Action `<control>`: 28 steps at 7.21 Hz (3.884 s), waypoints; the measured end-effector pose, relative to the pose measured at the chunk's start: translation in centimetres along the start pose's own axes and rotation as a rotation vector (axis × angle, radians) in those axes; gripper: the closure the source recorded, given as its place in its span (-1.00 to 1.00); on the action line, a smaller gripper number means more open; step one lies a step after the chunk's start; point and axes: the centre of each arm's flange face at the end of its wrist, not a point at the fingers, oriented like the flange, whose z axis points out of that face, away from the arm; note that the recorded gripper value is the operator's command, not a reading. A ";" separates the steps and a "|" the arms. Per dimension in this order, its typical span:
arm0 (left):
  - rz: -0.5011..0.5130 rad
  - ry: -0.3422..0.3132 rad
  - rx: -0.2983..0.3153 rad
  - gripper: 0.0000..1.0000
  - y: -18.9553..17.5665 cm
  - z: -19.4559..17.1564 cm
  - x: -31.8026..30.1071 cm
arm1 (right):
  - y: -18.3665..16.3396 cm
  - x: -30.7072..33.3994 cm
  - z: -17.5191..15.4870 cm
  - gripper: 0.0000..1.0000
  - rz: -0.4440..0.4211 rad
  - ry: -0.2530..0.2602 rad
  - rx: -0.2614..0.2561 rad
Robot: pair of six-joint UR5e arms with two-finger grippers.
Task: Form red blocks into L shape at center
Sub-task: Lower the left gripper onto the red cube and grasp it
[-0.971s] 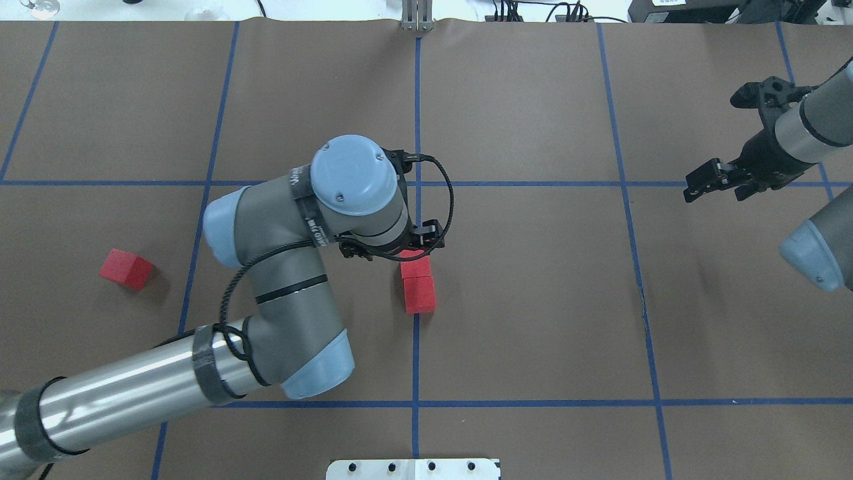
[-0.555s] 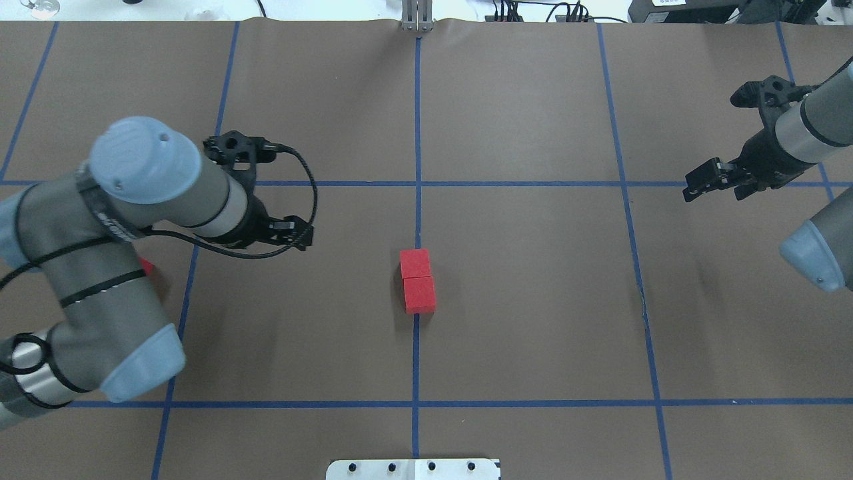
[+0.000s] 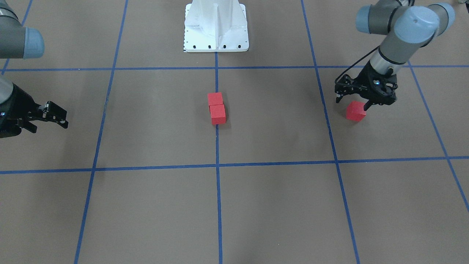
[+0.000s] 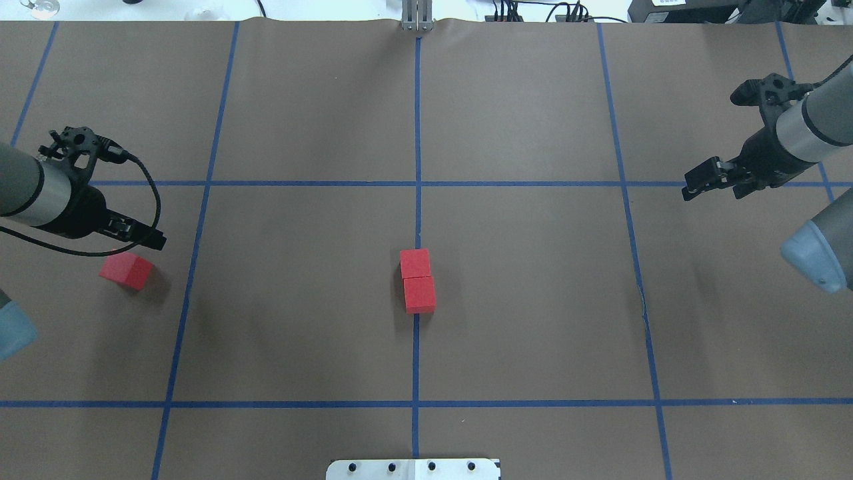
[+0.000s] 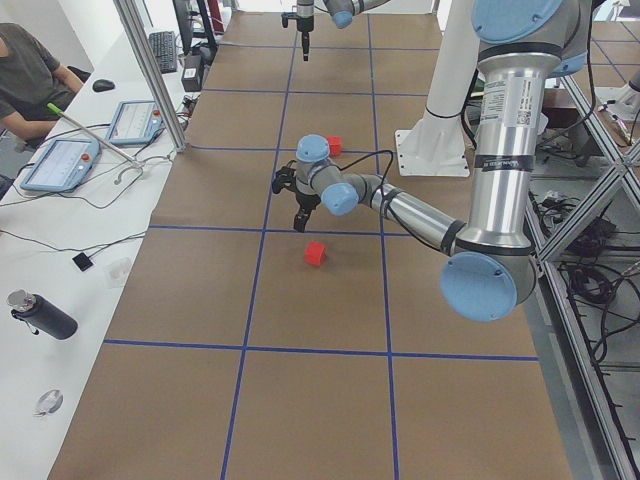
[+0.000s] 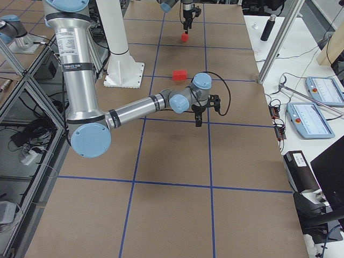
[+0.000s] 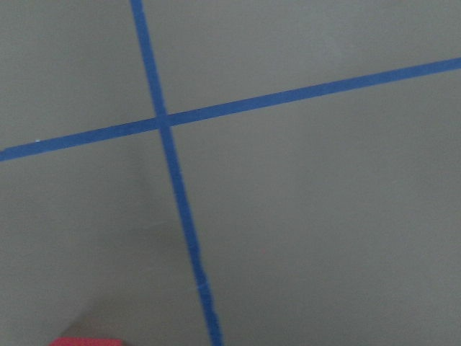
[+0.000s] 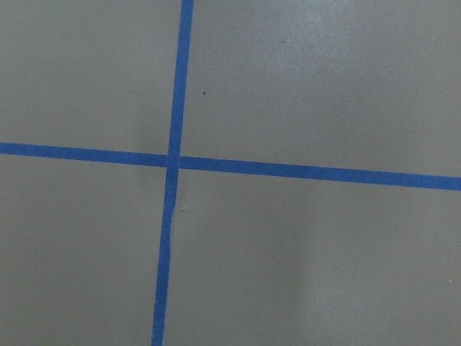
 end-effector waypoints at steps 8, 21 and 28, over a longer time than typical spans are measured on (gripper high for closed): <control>0.026 -0.025 -0.027 -1.00 0.8 2.3 -3.0 | 0.4 0.2 -0.1 -1.00 0.004 0.001 -0.001; -0.119 -0.049 -0.116 0.99 1.5 7.9 -2.6 | 0.5 0.3 0.0 -1.00 0.006 0.002 -0.003; -0.265 0.019 -0.149 1.00 -4.7 1.3 7.0 | 0.5 0.3 0.0 -1.00 0.008 0.002 -0.003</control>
